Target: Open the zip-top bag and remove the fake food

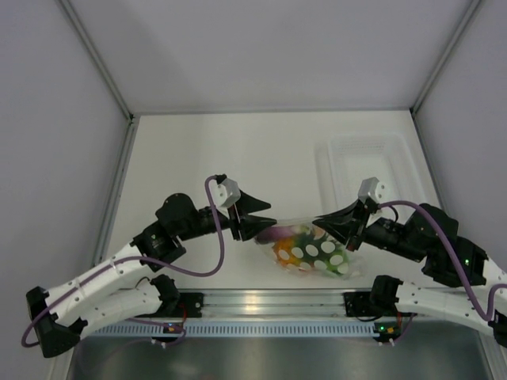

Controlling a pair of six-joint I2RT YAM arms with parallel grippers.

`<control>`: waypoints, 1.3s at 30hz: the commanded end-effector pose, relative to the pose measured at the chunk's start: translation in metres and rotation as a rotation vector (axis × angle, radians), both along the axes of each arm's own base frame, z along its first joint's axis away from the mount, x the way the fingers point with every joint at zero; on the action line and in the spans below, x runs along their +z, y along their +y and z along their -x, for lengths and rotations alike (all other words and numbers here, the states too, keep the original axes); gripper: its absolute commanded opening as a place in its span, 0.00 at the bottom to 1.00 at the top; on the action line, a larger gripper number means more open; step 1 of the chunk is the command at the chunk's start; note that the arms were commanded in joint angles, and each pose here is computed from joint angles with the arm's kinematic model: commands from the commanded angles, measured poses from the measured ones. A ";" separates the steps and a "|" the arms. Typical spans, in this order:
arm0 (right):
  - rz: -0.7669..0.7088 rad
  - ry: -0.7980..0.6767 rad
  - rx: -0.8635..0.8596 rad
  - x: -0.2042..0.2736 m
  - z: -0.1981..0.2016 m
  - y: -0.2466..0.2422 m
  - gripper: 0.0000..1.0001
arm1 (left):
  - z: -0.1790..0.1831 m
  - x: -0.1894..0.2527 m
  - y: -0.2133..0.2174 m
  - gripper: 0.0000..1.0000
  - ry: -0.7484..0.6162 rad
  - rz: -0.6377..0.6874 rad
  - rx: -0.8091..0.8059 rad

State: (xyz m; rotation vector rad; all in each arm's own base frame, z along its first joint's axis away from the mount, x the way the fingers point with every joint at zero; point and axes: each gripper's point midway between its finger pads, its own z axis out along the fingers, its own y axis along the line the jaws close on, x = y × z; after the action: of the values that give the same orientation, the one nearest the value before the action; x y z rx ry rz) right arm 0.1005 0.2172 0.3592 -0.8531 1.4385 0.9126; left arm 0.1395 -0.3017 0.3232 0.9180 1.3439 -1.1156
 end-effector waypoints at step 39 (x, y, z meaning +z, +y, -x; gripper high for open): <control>-0.147 -0.011 0.014 0.040 0.001 0.006 0.00 | 0.005 0.011 -0.005 0.45 -0.035 0.078 -0.035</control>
State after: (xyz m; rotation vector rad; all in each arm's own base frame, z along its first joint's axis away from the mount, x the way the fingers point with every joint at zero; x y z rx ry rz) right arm 0.1039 0.2204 0.3576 -0.8213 1.4697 0.9217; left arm 0.1362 -0.3040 0.3184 0.9169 1.3257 -1.1473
